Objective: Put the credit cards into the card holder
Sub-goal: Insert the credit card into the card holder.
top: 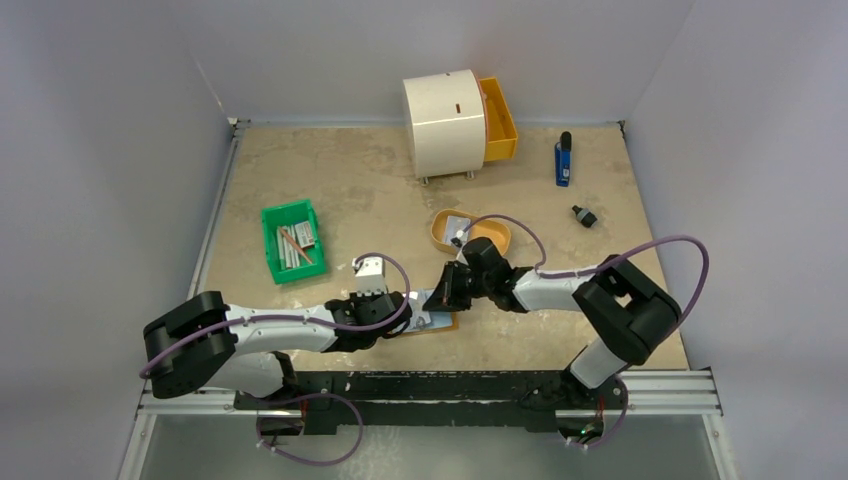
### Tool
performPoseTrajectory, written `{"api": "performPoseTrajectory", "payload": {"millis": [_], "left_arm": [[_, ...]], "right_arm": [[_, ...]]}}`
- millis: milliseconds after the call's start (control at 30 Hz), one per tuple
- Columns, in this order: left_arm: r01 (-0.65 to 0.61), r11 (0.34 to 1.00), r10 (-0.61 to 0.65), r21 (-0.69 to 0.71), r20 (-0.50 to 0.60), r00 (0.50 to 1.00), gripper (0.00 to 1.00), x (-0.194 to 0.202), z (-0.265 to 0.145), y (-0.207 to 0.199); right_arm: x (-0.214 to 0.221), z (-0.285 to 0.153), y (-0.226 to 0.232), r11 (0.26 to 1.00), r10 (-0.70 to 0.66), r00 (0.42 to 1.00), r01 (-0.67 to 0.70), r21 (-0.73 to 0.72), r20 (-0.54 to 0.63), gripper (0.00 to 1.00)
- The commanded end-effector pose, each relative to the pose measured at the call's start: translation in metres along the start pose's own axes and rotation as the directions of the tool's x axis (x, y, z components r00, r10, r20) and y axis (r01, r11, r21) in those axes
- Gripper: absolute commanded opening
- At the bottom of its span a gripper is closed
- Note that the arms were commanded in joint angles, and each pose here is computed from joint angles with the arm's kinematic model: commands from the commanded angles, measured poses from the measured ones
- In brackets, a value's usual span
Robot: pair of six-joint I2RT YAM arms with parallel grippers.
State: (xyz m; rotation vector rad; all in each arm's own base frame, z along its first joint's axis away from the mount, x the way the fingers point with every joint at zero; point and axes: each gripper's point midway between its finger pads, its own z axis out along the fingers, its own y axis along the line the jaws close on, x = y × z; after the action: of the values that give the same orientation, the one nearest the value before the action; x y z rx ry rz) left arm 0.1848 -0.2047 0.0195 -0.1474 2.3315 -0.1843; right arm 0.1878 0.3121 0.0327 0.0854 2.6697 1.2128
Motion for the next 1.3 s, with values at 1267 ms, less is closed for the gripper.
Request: {"api": "performPoseTrajectory", "payload": {"millis": [1267], "left_arm": [[0.025, 1.0, -0.025, 0.002, 0.005, 1.0, 0.02, 0.0, 0.002, -0.001]], "right_arm": [[-0.005, -0.029, 0.011, 0.997, -0.079, 0.995, 0.079, 0.005, 0.058, 0.0]]}}
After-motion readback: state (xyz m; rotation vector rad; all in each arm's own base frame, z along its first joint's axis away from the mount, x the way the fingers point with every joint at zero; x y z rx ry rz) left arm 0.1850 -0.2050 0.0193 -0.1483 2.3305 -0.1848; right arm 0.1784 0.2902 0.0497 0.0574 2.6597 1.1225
